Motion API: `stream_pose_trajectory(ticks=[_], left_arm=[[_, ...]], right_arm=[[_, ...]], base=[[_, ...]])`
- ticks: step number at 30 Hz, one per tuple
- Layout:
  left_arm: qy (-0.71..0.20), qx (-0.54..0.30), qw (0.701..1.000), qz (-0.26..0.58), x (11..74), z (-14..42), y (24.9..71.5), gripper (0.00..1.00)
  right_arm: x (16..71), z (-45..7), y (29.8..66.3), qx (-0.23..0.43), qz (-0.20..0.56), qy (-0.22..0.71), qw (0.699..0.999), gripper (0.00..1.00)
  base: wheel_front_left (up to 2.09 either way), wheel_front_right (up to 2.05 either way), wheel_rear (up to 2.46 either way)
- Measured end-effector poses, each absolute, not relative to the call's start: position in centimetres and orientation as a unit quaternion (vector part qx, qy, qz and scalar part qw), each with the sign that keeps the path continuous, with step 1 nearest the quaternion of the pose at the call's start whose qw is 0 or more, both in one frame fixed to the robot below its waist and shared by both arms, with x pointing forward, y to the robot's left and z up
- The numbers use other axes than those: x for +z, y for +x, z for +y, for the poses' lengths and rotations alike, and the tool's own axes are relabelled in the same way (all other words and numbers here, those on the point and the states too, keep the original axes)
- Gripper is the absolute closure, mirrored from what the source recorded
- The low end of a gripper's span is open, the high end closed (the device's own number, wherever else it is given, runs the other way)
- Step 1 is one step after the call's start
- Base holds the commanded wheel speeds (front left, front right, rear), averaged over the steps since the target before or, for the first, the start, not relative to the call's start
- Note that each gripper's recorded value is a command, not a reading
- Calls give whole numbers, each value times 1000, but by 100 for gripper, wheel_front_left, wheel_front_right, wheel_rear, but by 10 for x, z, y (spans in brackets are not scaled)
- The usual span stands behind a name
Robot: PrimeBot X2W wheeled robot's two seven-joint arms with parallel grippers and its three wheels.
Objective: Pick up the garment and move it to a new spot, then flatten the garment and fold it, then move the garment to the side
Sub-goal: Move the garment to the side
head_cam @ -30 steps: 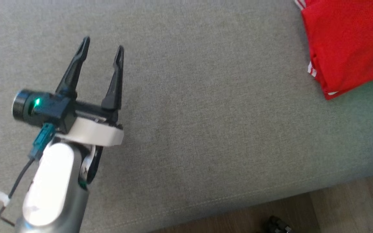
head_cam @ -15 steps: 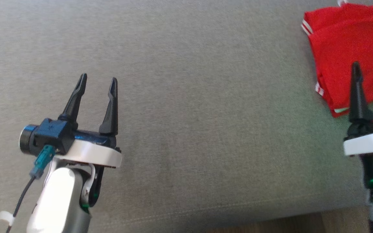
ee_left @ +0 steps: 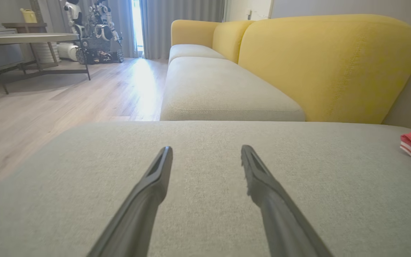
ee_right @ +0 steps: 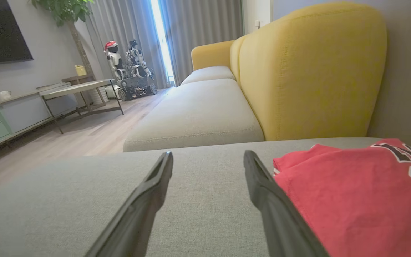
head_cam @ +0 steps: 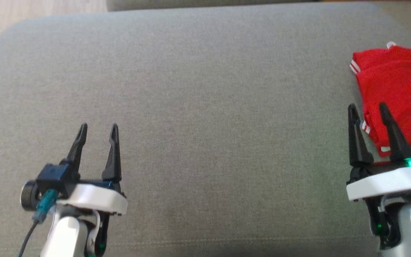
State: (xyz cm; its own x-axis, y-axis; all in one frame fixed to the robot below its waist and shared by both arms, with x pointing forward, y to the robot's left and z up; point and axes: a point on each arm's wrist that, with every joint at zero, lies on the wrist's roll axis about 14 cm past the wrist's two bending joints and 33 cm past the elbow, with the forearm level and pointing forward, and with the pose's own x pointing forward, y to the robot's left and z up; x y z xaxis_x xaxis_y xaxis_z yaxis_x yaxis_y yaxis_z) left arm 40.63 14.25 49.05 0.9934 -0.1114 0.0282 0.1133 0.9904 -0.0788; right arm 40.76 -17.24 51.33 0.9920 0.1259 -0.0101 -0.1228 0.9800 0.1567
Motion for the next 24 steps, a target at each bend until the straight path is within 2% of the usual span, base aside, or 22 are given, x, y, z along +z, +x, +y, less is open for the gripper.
stream_pose_trajectory(ticks=[24], left_arm=[[-29, -44, 999, -1, 489, 157, 352, 0]], right_arm=[[511, -172, 355, 61, 36, 50, 996, 0]], base=[[0, 0, 0]])
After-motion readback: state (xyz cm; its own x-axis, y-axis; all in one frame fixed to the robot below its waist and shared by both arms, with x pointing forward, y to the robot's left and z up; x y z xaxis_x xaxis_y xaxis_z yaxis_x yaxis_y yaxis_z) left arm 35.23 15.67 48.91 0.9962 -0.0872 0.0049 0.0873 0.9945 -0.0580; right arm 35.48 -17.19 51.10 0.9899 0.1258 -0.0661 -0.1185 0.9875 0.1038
